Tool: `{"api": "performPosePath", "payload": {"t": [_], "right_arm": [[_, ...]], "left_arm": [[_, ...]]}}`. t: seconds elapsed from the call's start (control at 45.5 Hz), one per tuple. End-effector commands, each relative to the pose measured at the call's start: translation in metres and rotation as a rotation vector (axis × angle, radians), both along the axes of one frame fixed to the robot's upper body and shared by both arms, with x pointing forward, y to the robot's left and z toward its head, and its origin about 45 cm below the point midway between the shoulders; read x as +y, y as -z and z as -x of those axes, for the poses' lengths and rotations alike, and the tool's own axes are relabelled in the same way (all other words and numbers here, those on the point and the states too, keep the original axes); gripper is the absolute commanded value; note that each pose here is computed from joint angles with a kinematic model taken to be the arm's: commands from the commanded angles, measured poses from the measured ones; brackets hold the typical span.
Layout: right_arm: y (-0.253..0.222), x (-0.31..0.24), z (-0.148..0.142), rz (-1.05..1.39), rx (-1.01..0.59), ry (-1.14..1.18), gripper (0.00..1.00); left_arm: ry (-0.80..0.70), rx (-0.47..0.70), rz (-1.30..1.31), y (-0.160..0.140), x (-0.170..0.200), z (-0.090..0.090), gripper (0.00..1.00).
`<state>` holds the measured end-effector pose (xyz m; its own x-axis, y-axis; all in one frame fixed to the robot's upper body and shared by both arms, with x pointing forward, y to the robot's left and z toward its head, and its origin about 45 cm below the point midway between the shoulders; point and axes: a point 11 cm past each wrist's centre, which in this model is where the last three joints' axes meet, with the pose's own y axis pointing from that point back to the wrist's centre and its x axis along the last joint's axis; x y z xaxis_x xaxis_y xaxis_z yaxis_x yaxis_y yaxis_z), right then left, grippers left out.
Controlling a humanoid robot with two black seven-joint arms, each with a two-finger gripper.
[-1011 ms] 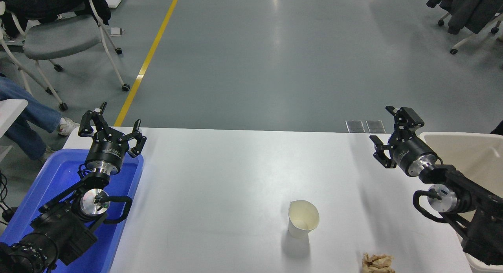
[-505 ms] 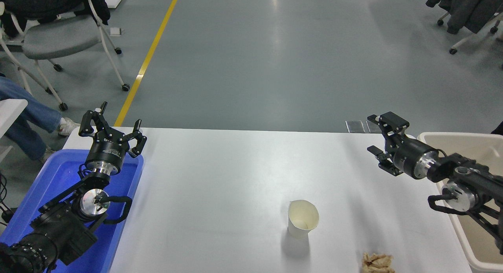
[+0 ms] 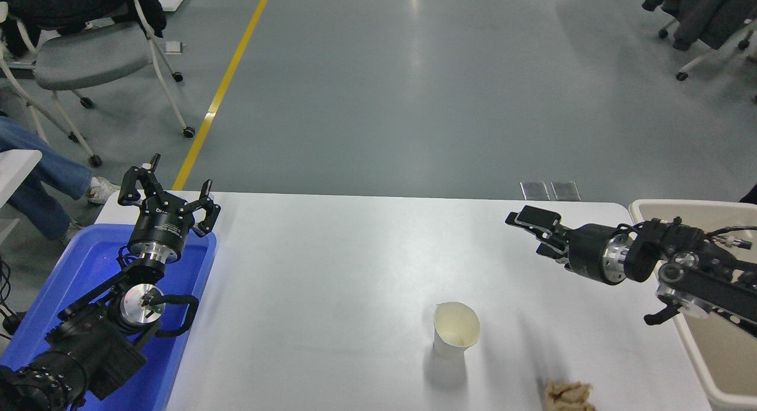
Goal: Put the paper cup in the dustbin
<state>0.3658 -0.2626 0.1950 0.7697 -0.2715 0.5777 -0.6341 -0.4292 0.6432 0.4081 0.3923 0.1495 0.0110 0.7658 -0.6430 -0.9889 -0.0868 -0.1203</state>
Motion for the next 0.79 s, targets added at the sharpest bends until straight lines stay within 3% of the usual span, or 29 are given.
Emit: {"api": "performPosePath", "payload": {"t": [0.0, 0.33, 0.769], "right_arm": [[-0.006, 0.024, 0.013, 0.245, -0.002, -0.28, 0.99], [0.011, 0.074, 0.03, 0.318, 0.002, -0.493, 0.99], [0.043, 0.079, 0.039, 0.392, 0.02, -0.616, 0.99]], "left_arm": [[0.0, 0.0, 0.0, 0.0, 0.0, 0.0, 1.0], [0.0, 0.0, 0.0, 0.0, 0.0, 0.0, 1.0], [0.0, 0.0, 0.0, 0.0, 0.0, 0.0, 1.0]]}}
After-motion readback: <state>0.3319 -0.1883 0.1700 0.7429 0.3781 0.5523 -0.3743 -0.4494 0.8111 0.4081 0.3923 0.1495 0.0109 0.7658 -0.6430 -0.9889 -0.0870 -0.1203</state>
